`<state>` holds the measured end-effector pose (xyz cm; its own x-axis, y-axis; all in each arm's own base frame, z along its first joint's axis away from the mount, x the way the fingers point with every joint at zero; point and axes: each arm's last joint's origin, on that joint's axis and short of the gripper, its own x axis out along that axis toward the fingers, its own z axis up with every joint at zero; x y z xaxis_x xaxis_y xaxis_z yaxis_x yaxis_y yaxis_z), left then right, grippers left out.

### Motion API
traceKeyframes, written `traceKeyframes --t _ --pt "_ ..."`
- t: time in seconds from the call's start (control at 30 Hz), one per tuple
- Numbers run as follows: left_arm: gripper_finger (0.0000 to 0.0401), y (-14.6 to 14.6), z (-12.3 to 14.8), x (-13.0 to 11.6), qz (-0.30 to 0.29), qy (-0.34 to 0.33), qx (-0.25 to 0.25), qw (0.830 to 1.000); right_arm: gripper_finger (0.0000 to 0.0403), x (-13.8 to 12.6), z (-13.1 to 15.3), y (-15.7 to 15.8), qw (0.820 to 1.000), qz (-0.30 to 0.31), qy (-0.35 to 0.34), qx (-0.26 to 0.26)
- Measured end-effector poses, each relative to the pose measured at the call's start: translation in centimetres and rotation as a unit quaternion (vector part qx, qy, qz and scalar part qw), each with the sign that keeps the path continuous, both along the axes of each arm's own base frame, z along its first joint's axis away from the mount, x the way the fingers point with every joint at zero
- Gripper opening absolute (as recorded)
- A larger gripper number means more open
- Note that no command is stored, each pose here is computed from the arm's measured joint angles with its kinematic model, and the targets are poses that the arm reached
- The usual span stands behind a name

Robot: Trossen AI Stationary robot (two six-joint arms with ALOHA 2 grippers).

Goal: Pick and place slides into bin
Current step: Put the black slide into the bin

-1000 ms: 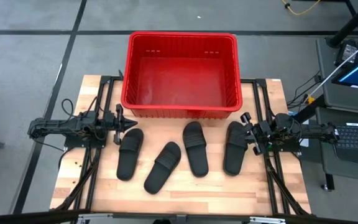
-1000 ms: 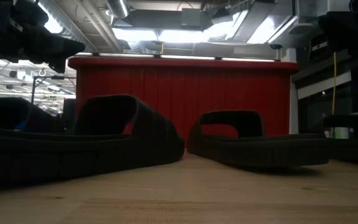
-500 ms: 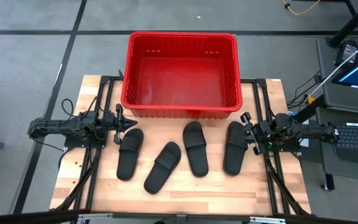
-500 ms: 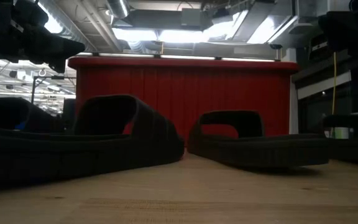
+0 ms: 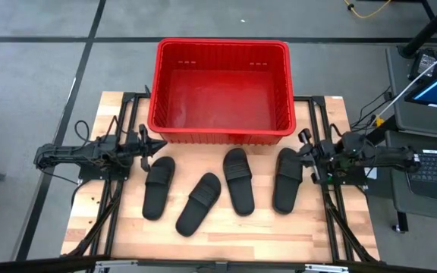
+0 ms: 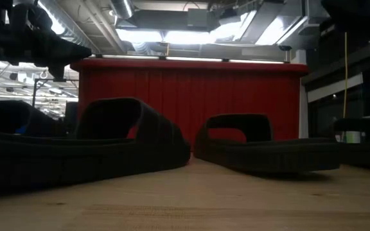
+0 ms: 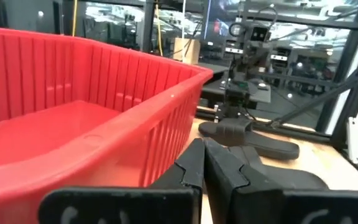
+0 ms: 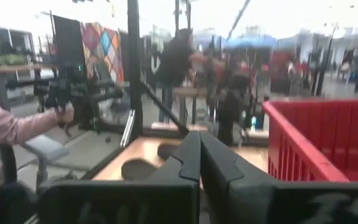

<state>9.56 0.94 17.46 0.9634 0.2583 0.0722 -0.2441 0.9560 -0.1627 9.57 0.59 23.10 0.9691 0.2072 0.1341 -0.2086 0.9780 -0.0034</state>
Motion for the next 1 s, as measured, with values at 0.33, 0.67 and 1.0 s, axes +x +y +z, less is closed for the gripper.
traceKeyframes --t 0.33,0.67,1.0 --pt "0.0002 -0.5 4.7 -1.3 -0.075 -0.03 0.028 0.996 0.0004 1.1 4.5 0.0 0.998 0.006 0.062 0.01" --pt "0.0003 -0.8 7.5 0.3 -0.136 0.077 0.061 0.986 0.0003 2.6 7.4 1.0 0.993 0.041 0.107 0.007" --pt "0.0041 -1.9 8.5 4.3 -0.222 0.087 0.108 0.965 0.0003 4.7 6.1 3.3 0.984 0.054 0.169 0.001"
